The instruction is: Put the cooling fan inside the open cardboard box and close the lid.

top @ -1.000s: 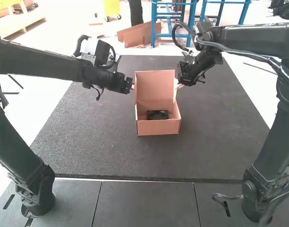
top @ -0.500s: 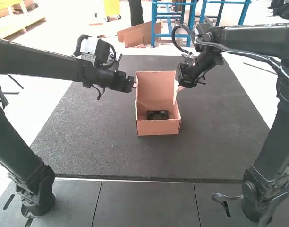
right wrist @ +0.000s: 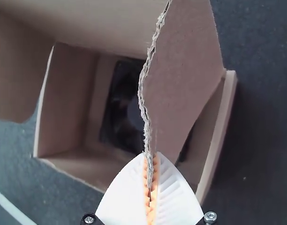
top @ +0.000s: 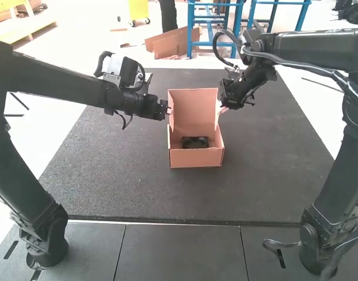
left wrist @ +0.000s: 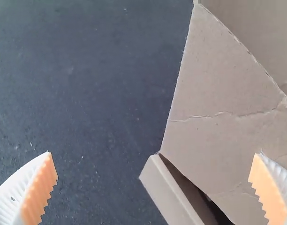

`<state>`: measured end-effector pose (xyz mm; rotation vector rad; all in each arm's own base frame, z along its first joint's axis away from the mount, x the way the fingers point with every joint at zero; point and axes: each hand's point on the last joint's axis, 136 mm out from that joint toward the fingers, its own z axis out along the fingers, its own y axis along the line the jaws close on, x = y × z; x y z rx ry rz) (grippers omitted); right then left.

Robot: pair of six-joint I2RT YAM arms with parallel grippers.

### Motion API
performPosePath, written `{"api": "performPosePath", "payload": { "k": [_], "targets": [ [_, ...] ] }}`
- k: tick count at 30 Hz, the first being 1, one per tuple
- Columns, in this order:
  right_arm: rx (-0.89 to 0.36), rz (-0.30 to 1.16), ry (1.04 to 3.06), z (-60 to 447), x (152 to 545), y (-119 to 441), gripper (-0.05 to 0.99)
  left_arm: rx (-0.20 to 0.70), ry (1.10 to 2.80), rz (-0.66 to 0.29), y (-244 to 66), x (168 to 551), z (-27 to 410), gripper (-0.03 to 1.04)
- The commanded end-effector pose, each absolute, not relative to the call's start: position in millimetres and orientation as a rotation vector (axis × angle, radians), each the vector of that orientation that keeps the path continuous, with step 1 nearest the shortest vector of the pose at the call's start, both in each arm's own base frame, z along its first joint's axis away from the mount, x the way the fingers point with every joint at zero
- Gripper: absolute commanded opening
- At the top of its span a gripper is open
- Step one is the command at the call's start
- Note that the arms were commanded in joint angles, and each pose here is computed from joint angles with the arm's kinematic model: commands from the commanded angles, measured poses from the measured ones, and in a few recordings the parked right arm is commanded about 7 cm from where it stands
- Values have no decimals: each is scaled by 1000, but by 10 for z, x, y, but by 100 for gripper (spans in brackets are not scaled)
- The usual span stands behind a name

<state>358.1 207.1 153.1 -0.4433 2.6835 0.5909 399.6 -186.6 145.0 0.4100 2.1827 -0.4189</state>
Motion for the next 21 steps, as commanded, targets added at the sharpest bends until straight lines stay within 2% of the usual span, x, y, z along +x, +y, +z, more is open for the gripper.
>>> {"api": "performPosePath", "payload": {
  "k": [1, 14, 21],
  "targets": [
    [-482, 643, 2671, 1597, 3457, 2095, -1, 415, 2177, -460, -1936, 3978, 1452, 97],
    [-552, 625, 2730, 1364, 3180, 2087, -1, 419, 2207, -469, -1929, 3910, 1354, 97],
    [-633, 518, 2740, 1245, 3126, 2032, -1, 472, 2378, -422, -1811, 3581, 1047, 97]
  ]
}}
